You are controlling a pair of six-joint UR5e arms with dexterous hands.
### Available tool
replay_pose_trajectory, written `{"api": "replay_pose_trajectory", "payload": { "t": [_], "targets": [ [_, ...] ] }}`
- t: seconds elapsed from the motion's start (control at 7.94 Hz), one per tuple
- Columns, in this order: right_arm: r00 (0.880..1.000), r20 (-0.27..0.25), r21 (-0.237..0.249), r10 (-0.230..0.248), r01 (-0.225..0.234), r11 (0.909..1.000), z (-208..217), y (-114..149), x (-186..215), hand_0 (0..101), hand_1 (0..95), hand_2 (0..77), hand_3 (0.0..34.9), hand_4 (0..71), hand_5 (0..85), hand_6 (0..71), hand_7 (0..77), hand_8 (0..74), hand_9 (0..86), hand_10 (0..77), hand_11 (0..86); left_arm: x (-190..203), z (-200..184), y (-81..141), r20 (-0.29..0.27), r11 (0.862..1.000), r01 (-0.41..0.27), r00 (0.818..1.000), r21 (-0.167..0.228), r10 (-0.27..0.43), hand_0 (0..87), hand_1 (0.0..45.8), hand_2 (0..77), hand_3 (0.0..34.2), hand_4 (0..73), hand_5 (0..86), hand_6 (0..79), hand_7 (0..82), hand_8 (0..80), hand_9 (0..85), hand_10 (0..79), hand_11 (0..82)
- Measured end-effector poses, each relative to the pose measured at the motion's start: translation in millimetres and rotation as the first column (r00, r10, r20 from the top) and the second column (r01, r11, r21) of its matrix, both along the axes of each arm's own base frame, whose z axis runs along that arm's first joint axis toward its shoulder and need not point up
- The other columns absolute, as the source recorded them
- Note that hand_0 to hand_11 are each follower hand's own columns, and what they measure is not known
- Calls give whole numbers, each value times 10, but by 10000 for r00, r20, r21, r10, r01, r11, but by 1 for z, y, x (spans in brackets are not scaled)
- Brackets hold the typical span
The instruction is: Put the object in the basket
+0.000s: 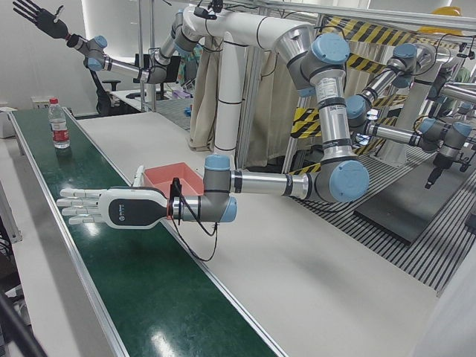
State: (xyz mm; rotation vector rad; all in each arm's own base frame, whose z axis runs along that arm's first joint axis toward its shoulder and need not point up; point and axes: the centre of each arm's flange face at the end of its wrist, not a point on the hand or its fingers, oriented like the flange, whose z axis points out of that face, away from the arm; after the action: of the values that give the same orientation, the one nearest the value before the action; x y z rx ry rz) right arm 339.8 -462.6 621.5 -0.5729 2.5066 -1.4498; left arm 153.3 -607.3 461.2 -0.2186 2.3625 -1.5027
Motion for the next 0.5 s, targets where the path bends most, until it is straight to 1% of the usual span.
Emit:
{"api": "replay_pose_trajectory", "payload": {
  "t": [0.5],
  "targets": [
    [10000, 4, -8, 2, -2, 10000, 1, 0, 0, 1, 0, 11, 2, 5, 0, 0, 5, 0, 0, 5, 0, 0, 0, 0, -2, 10000, -1, 10000, 6, 1, 537, 22, 5, 4, 11, 49, 0, 5, 16, 11, 5, 16]
  ]
}}
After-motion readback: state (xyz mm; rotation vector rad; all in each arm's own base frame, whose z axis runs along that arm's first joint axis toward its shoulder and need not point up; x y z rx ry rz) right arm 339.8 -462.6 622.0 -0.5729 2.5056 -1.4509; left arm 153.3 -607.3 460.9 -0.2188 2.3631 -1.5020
